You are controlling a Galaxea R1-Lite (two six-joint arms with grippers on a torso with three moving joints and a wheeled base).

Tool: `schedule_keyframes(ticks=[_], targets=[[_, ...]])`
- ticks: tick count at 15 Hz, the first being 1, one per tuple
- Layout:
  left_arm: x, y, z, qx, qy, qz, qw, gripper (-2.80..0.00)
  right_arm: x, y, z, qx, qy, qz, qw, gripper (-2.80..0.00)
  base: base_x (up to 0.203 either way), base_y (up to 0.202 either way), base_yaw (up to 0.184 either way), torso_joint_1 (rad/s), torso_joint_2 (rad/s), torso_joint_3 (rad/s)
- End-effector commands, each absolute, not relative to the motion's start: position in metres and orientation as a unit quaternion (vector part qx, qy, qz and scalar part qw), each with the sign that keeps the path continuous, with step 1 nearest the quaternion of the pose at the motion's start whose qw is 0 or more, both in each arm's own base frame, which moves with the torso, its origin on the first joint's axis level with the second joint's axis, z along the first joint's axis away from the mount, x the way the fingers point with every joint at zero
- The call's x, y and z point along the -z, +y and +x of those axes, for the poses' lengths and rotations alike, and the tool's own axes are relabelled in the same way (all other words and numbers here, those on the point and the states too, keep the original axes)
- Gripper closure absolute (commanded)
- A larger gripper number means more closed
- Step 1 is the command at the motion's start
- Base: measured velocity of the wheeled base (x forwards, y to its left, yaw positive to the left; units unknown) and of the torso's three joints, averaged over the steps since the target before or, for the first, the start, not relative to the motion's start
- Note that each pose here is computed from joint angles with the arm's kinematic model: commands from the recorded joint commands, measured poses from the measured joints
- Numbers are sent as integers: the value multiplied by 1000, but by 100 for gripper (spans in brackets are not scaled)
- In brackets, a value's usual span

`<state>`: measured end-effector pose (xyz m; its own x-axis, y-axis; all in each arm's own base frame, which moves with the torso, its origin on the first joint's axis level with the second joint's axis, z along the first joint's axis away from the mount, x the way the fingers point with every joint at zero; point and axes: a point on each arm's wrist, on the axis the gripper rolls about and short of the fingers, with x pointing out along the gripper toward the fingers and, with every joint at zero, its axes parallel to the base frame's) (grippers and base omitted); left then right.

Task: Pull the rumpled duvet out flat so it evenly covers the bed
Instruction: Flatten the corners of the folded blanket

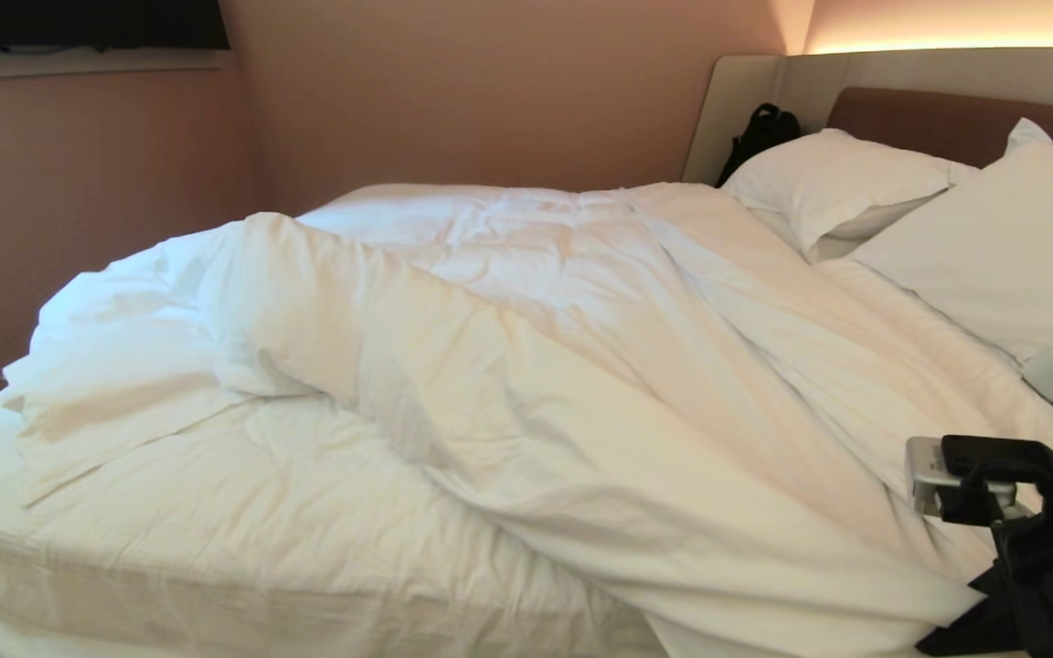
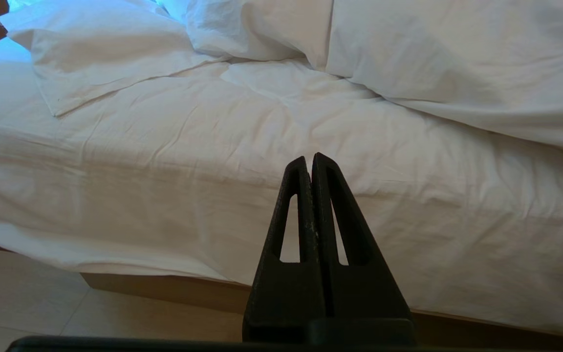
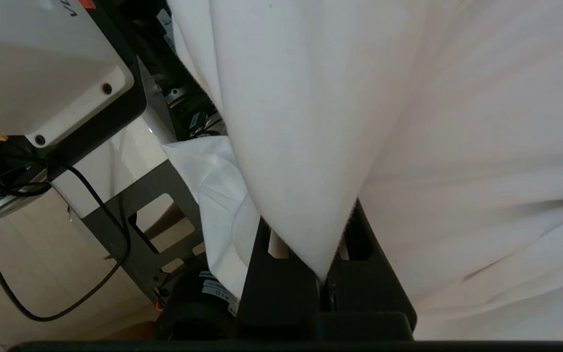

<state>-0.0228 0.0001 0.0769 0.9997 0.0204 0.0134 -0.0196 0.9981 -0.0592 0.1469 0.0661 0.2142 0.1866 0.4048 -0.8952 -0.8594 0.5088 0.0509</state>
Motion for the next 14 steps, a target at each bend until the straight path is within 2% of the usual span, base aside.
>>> schedule_keyframes(ticks=[1, 9, 14], targets=[[-77, 0, -23, -11, -6, -30, 999, 0, -210, 67, 150, -435, 483, -240, 721, -280, 0, 0, 0, 0, 0, 0], [-77, 0, -23, -11, -6, -30, 999, 0, -209, 69, 154, -433, 489, -235, 719, -280, 0, 0, 0, 0, 0, 0], [-77, 0, -23, -11, -6, -30, 999, 0, -220, 46, 168, -369, 493, -177, 768, -280, 0, 0, 0, 0, 0, 0]])
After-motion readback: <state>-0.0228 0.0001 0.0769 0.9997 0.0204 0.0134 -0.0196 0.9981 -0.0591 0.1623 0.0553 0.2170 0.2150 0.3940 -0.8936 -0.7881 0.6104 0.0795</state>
